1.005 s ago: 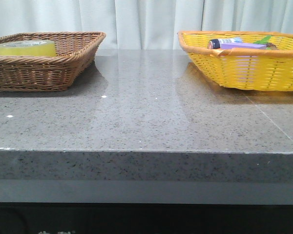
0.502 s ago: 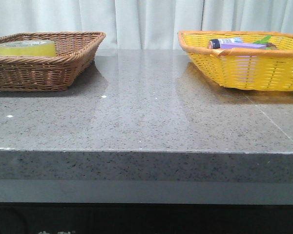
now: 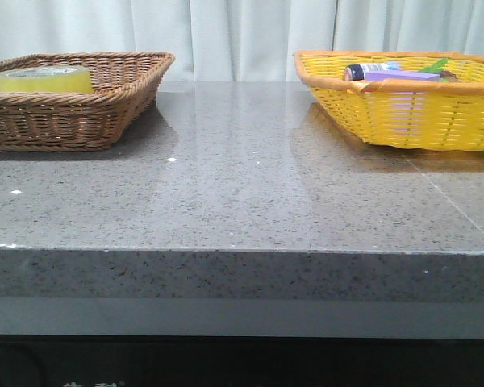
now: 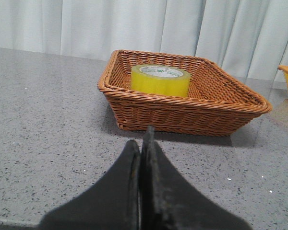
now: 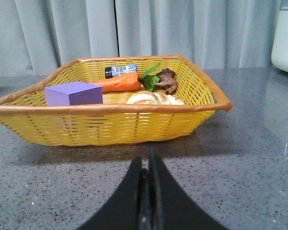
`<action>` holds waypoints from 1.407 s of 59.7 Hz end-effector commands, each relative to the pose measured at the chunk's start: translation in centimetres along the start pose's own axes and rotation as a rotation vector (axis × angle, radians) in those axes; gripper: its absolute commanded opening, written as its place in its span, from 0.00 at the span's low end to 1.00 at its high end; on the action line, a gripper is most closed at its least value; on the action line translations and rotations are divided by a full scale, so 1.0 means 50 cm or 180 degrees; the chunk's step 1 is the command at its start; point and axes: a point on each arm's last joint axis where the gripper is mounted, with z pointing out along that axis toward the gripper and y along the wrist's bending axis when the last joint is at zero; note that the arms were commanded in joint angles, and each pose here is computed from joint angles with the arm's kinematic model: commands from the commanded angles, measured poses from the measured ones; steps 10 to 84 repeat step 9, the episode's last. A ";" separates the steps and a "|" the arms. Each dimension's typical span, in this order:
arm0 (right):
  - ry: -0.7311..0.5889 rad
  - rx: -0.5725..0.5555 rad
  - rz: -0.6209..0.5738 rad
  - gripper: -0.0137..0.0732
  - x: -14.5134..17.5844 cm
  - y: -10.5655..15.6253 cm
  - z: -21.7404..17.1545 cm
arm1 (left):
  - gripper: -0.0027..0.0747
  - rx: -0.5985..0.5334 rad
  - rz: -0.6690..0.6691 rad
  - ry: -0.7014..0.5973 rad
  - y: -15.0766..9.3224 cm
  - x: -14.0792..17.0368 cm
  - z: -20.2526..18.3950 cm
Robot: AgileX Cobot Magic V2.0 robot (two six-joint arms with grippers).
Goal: Transfer tape with both arms
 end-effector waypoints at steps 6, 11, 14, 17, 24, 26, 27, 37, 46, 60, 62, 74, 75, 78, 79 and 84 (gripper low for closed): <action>-0.0402 -0.0002 -0.0036 0.08 -0.035 0.002 -0.007 | 0.01 0.0023 -0.0036 -0.0171 0.001 0.011 0.000; -0.0402 -0.0002 -0.0036 0.08 -0.035 0.002 -0.007 | 0.01 0.0023 -0.0036 -0.0171 0.001 0.011 0.000; -0.0402 -0.0002 -0.0036 0.08 -0.035 0.002 -0.007 | 0.01 0.0023 -0.0036 -0.0171 0.001 0.011 0.000; -0.0402 -0.0002 -0.0036 0.08 -0.035 0.002 -0.007 | 0.01 0.0023 -0.0036 -0.0171 0.001 0.011 0.000; -0.0402 -0.0002 -0.0036 0.08 -0.035 0.002 -0.007 | 0.01 0.0023 -0.0036 -0.0171 0.001 0.011 0.000; -0.0402 -0.0002 -0.0036 0.08 -0.035 0.002 -0.007 | 0.01 0.0023 -0.0036 -0.0171 0.001 0.011 0.000; -0.0402 -0.0002 -0.0036 0.08 -0.035 0.002 -0.007 | 0.01 0.0023 -0.0036 -0.0171 0.001 0.011 0.000; -0.0402 -0.0002 -0.0036 0.08 -0.035 0.002 -0.007 | 0.01 0.0023 -0.0036 -0.0171 0.001 0.011 0.000; -0.0402 -0.0002 -0.0036 0.08 -0.035 0.002 -0.007 | 0.01 0.0023 -0.0036 -0.0171 0.001 0.011 0.000; -0.0402 -0.0002 -0.0036 0.08 -0.035 0.002 -0.007 | 0.01 0.0023 -0.0036 -0.0171 0.001 0.011 0.000; -0.0402 -0.0002 -0.0036 0.08 -0.035 0.002 -0.007 | 0.01 0.0023 -0.0036 -0.0171 0.001 0.011 0.000; -0.0402 -0.0002 -0.0036 0.08 -0.035 0.002 -0.007 | 0.01 0.0023 -0.0036 -0.0171 0.001 0.011 0.000; -0.0402 -0.0002 -0.0036 0.08 -0.035 0.002 -0.007 | 0.01 0.0023 -0.0036 -0.0171 0.001 0.011 0.000; -0.0402 -0.0002 -0.0036 0.08 -0.035 0.002 -0.007 | 0.01 0.0023 -0.0036 -0.0171 0.001 0.011 0.000; -0.0402 -0.0002 -0.0036 0.08 -0.035 0.002 -0.007 | 0.01 0.0023 -0.0036 -0.0171 0.001 0.011 0.000; -0.0402 -0.0002 -0.0036 0.08 -0.035 0.002 -0.007 | 0.01 0.0023 -0.0036 -0.0171 0.001 0.011 0.000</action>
